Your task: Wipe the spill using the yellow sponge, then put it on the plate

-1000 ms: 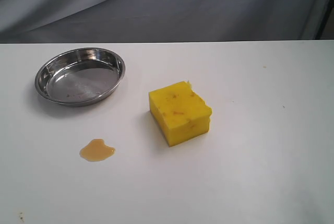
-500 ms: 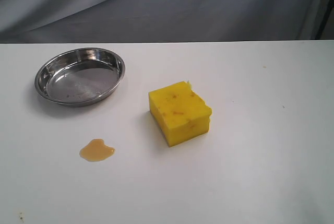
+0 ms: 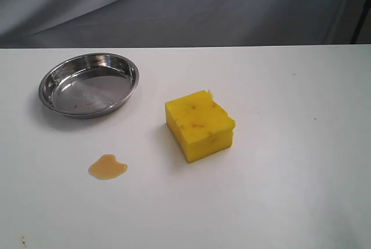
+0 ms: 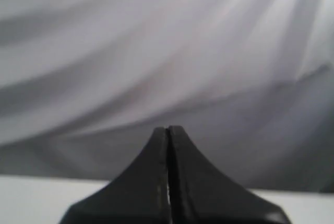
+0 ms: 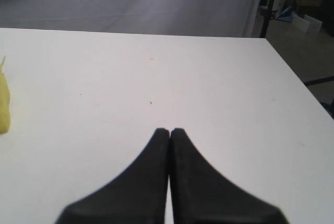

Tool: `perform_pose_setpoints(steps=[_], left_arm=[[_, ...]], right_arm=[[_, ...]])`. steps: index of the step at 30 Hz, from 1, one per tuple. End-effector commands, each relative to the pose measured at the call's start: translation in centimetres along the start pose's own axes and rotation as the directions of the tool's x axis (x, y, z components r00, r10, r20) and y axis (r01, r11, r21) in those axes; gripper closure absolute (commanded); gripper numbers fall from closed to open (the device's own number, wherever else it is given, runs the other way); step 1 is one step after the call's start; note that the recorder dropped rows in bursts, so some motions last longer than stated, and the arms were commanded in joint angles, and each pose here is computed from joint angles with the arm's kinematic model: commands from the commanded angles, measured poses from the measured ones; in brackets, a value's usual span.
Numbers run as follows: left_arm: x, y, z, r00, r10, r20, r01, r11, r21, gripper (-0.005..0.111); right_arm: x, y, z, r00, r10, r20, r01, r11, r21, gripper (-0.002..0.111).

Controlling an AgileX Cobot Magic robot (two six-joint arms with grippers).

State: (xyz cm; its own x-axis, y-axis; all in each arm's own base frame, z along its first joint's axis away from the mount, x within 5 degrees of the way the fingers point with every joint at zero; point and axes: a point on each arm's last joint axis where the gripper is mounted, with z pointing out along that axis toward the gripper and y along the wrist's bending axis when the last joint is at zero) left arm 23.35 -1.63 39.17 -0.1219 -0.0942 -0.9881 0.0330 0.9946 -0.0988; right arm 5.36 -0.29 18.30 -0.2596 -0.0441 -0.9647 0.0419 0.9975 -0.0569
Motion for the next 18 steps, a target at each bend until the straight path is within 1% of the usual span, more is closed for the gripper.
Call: perform_pose_setpoints(steps=[1,2,3,5,7,9,10,12,13,14,15,17,18], left_arm=[[3.9,-2.9,4.8,0.922,0.303,-0.24,-0.284,0.952,0.11,0.107],[5.1,-4.3,5.7,0.88,0.387,-0.275,-0.35,0.92,0.175,0.107],[5.5,-5.2,6.1,0.857,0.421,-0.298,-0.372,0.904,0.21,0.107],[6.7,-7.4,7.1,0.793,0.467,-0.39,-0.382,0.881,0.278,0.107],[7.5,-9.1,7.7,0.712,0.502,-0.491,-0.382,0.864,0.328,0.107],[8.2,-11.0,8.5,0.63,0.532,-0.566,-0.361,0.846,0.392,0.107],[8.5,-12.0,8.8,0.589,0.54,-0.601,-0.329,0.84,0.431,0.107],[8.9,-13.6,9.3,0.514,0.555,-0.654,-0.227,0.823,0.52,0.107],[9.6,-15.6,9.6,0.457,0.598,-0.658,-0.079,0.765,0.64,0.107],[9.7,-16.5,9.7,0.454,0.61,-0.649,-0.009,0.732,0.681,0.107],[10.4,-17.9,10.4,0.477,0.634,-0.609,0.072,0.662,0.746,0.107],[11.6,-18.9,11.7,0.513,0.629,-0.584,0.109,0.627,0.771,0.107],[11.9,-19.0,12.0,0.521,0.618,-0.589,0.113,0.634,0.765,0.107]], right_arm=[[0.1,0.0,0.0,1.0,0.0,0.005,0.0,1.0,-0.001,0.108],[0.1,0.0,0.0,1.0,0.0,0.005,0.0,1.0,-0.001,0.108],[0.1,0.0,0.0,1.0,0.0,0.005,0.0,1.0,-0.001,0.108],[0.1,0.0,0.0,1.0,0.0,0.005,0.0,1.0,-0.001,0.108],[0.1,0.0,0.0,1.0,0.0,0.005,0.0,1.0,-0.001,0.108],[0.1,0.0,0.0,1.0,0.0,0.005,0.0,1.0,-0.001,0.108],[0.1,0.0,0.0,1.0,0.0,0.005,0.0,1.0,-0.001,0.108],[0.1,0.0,0.0,1.0,0.0,0.005,0.0,1.0,-0.001,0.108],[0.1,0.0,0.0,1.0,0.0,0.005,0.0,1.0,-0.001,0.108],[0.1,0.0,0.0,1.0,0.0,0.005,0.0,1.0,-0.001,0.108],[0.1,0.0,0.0,1.0,0.0,0.005,0.0,1.0,-0.001,0.108],[0.1,0.0,0.0,1.0,0.0,0.005,0.0,1.0,-0.001,0.108],[0.1,0.0,0.0,1.0,0.0,0.005,0.0,1.0,-0.001,0.108]])
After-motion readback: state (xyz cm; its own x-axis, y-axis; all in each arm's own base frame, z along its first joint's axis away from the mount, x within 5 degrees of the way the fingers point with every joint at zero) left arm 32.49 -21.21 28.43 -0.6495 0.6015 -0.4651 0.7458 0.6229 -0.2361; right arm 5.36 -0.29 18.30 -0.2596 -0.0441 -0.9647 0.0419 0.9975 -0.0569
